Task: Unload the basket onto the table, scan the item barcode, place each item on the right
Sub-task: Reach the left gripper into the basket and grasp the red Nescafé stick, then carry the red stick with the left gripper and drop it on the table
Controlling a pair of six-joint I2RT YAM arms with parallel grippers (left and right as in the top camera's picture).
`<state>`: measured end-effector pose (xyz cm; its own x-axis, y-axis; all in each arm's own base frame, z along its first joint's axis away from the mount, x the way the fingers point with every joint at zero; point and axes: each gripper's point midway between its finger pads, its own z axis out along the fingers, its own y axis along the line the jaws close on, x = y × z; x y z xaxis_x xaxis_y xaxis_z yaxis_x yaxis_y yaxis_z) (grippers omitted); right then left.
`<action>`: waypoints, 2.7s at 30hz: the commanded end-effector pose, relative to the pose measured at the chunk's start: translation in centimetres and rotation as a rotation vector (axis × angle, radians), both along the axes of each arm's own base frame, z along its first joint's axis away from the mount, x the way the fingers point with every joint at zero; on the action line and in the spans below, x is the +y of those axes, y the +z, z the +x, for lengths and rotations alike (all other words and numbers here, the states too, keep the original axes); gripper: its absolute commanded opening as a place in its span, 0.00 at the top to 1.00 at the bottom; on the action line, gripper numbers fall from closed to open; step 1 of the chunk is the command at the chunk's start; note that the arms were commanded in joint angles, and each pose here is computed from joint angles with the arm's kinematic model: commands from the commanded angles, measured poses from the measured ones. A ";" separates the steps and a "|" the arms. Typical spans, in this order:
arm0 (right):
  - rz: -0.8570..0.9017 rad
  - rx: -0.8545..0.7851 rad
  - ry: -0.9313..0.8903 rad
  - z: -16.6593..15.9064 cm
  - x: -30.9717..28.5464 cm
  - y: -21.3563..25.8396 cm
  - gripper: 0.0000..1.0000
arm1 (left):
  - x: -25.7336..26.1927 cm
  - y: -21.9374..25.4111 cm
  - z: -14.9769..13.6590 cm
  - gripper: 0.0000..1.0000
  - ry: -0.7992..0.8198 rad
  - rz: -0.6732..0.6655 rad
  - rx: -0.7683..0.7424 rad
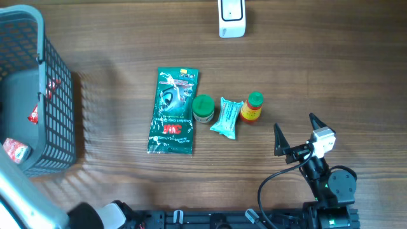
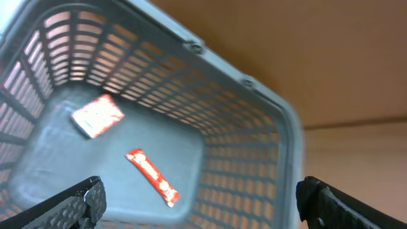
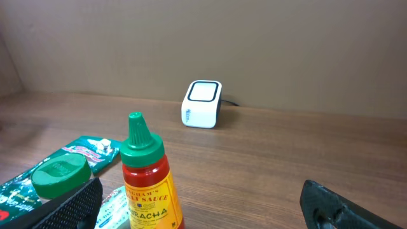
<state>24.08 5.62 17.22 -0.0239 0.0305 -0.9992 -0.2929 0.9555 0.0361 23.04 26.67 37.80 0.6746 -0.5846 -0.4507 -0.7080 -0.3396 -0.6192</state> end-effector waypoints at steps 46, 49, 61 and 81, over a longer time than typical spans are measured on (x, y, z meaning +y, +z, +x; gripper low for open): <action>-0.005 -0.008 -0.009 0.0 -0.2 0.1 0.00 | -3.9 1.1 4.0 0.96 -0.222 -0.172 -0.240; -0.005 -0.008 -0.009 0.0 -0.2 0.1 0.00 | -11.5 6.6 3.5 0.96 -0.478 -0.048 -0.327; -0.005 -0.008 -0.009 0.0 -0.2 0.1 0.00 | -42.9 -18.4 0.1 0.96 -1.219 -0.352 0.472; -0.005 -0.008 -0.009 0.0 -0.2 0.1 0.00 | -50.0 -29.0 1.1 0.40 -1.068 -0.606 0.446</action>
